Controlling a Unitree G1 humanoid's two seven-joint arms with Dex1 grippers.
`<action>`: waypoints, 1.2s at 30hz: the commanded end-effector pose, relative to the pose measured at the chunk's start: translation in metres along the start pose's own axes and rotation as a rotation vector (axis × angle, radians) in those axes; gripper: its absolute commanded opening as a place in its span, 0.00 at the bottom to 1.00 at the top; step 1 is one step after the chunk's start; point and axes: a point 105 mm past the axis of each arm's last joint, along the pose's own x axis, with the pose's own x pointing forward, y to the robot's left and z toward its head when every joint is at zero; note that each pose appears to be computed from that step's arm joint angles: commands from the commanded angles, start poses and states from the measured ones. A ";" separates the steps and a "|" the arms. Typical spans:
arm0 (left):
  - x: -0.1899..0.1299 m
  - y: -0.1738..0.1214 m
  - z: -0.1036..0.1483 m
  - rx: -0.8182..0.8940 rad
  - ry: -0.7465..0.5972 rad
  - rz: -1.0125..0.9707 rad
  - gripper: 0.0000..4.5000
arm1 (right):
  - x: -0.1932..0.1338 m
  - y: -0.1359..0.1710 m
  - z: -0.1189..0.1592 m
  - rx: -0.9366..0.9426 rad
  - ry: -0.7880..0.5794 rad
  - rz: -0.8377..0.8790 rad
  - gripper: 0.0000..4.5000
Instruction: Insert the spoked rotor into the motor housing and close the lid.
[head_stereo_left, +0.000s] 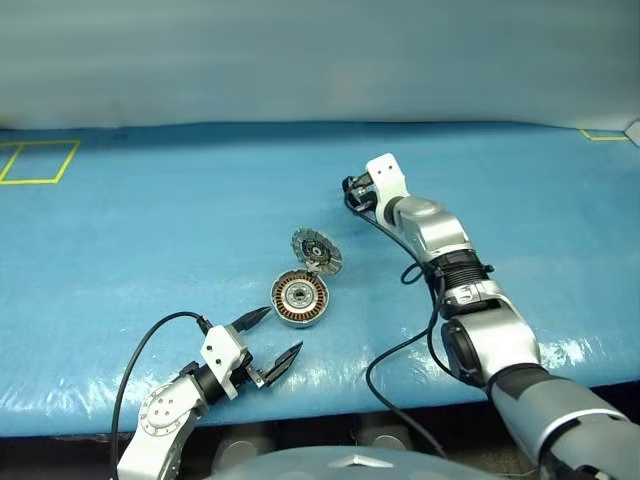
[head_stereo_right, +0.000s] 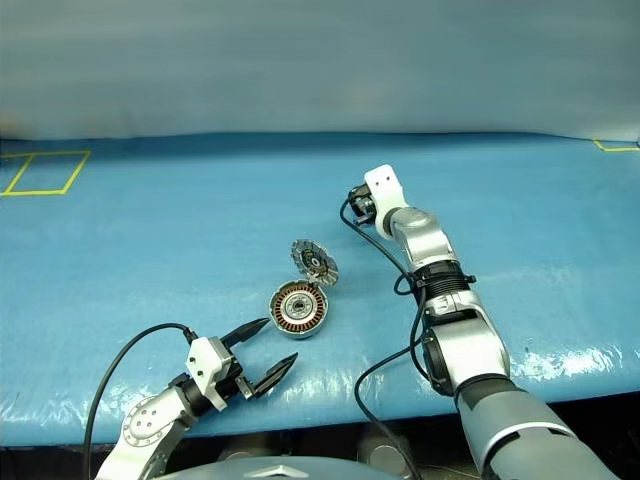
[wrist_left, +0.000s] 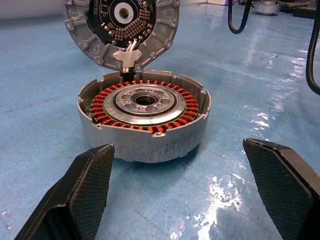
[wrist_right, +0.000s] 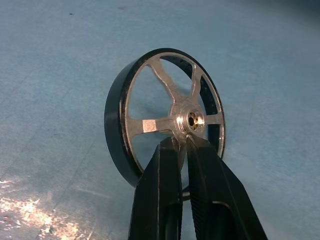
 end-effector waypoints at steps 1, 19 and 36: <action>0.002 -0.002 0.006 0.013 -0.025 -0.019 1.00 | 0.002 0.004 -0.014 0.030 0.048 0.014 0.00; 0.004 0.001 0.006 0.012 -0.033 -0.004 1.00 | -0.001 0.026 -0.008 -0.104 0.020 0.168 0.06; 0.006 0.000 0.006 0.004 -0.037 -0.002 1.00 | -0.009 0.026 0.012 -0.168 -0.033 0.171 0.76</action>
